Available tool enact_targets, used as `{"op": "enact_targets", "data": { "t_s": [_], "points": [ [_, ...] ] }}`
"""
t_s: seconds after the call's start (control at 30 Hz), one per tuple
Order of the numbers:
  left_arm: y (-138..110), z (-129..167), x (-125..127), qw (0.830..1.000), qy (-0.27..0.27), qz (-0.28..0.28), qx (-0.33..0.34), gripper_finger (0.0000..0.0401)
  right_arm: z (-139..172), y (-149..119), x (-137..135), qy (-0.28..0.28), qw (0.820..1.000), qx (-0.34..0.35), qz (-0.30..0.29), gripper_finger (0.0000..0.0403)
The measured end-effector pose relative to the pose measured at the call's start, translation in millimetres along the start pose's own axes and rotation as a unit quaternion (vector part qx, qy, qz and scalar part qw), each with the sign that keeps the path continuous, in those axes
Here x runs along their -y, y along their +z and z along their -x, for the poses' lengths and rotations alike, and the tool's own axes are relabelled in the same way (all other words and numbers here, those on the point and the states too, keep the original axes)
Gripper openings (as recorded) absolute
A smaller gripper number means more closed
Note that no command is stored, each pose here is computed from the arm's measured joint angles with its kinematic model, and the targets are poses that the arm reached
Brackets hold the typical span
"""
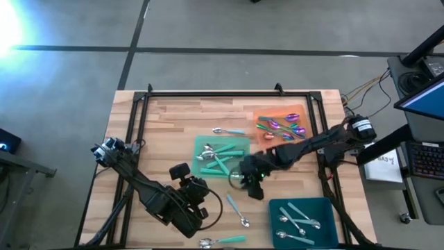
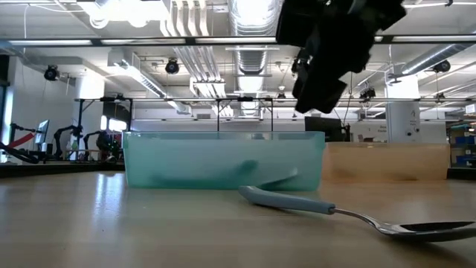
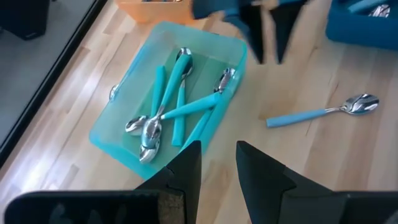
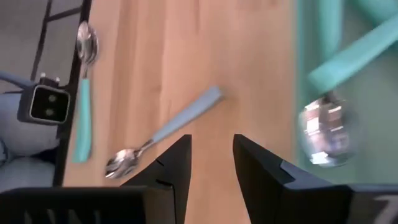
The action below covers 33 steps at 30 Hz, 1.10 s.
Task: Sort silverware by color (type)
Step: Put the blue spoon into the blue bin
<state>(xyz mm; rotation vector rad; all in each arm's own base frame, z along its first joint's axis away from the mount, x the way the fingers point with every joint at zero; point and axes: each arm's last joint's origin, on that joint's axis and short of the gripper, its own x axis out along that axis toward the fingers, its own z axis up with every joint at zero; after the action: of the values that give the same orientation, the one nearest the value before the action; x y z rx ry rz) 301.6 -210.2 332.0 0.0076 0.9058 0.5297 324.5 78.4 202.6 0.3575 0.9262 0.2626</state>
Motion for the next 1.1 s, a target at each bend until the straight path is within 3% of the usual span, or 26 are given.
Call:
{"op": "enact_targets", "data": {
  "t_s": [0.43, 0.7, 1.1],
  "points": [
    [-12, 4, -6, 0.997, 0.016, -0.048, -0.059, 0.0085, -31, -35, -51, -0.155, 0.983, 0.061, -0.075, 0.0097],
    [-20, 11, -1, 0.996, 0.000, -0.066, -0.066, 0.0085, -54, -43, -73, -0.167, 0.977, 0.072, -0.108, 0.0094],
    [-40, 32, 11, 0.996, -0.023, -0.065, -0.056, 0.0084, -99, -38, -83, -0.166, 0.979, 0.039, -0.107, 0.0091]
  ]
}}
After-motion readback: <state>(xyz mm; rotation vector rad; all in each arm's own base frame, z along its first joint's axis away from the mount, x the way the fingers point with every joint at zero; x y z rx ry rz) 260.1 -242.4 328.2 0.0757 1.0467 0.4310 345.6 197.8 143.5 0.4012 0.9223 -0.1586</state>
